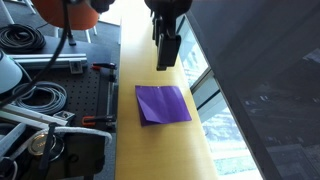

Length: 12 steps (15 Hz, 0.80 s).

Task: Open the purple folder.

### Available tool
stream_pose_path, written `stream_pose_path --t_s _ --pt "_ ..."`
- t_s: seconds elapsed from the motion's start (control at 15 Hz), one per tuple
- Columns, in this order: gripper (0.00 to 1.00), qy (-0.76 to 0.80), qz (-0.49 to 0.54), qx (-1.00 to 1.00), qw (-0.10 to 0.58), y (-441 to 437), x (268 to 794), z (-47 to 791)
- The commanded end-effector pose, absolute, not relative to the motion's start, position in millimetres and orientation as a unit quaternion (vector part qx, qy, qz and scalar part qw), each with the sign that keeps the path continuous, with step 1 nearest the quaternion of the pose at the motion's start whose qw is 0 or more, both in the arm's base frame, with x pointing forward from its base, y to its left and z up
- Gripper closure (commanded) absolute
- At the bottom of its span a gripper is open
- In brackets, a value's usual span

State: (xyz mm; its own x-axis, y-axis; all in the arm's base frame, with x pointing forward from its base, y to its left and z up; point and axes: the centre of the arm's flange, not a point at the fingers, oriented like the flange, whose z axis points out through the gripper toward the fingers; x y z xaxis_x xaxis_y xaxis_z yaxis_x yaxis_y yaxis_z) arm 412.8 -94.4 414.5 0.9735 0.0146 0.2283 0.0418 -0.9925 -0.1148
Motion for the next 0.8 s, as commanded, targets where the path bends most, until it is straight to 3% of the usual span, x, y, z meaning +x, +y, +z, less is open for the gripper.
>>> stream_pose_path --t_s 0.0,0.73 --pt "0.0 0.019 -0.105 -0.992 0.073 -90 458 359" --pt "0.0 0.056 -0.014 -0.993 0.098 -132 482 199"
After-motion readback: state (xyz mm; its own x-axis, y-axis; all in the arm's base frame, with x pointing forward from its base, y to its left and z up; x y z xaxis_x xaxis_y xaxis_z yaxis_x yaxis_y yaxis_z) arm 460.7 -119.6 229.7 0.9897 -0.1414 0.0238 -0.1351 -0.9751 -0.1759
